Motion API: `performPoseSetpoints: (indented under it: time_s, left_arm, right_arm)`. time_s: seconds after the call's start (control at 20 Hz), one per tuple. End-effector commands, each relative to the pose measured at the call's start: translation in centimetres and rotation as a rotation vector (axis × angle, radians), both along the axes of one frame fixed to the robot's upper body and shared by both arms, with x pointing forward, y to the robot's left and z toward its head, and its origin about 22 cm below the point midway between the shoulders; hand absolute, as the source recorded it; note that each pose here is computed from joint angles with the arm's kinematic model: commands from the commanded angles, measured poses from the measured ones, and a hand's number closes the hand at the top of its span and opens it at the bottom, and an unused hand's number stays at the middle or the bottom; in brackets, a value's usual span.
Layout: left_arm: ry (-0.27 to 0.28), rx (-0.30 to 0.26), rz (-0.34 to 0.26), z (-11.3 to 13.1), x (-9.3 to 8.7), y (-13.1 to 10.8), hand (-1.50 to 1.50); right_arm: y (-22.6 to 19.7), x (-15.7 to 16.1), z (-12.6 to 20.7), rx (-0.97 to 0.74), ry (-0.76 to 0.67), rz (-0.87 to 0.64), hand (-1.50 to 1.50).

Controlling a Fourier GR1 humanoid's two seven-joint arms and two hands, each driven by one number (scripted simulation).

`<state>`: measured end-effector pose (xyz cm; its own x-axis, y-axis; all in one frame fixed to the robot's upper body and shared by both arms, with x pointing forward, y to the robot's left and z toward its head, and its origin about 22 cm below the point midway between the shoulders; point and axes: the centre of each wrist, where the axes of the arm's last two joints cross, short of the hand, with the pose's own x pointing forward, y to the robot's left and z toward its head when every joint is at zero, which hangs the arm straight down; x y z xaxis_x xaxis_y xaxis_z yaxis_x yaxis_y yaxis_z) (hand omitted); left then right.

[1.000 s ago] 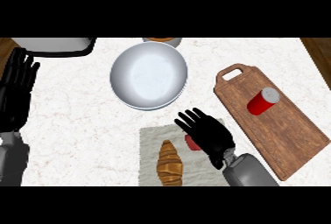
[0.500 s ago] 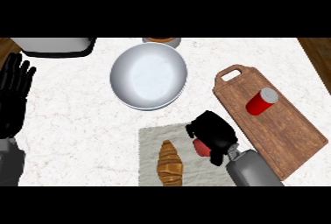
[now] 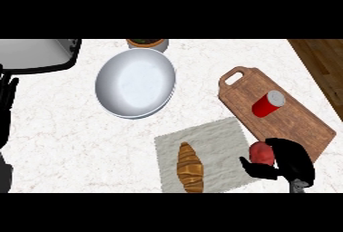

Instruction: Pick the bell pepper from the placemat and place it in the bowl

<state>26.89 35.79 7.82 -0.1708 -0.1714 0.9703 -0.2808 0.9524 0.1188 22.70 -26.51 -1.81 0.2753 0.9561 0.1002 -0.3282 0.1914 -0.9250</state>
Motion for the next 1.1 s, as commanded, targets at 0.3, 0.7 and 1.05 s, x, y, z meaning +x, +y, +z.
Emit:
performPoseSetpoints:
  time_s: [0.3,0.7,1.05]
  left_arm:
    - [-0.018,-0.004,-0.059,0.1,0.5,-1.2,0.00]
    - [-0.023,-0.012,-0.079,-0.3,1.4,-2.6,0.00]
    - [-0.027,0.013,-0.078,0.6,2.6,-1.5,0.00]
  right_arm:
    - [-1.2,-9.9,10.4,-0.142,-0.201,-0.397,1.50]
    - [3.5,-14.2,19.2,0.017,-0.484,-0.277,1.50]
    - [6.4,-12.5,21.9,0.146,-0.634,-0.138,1.50]
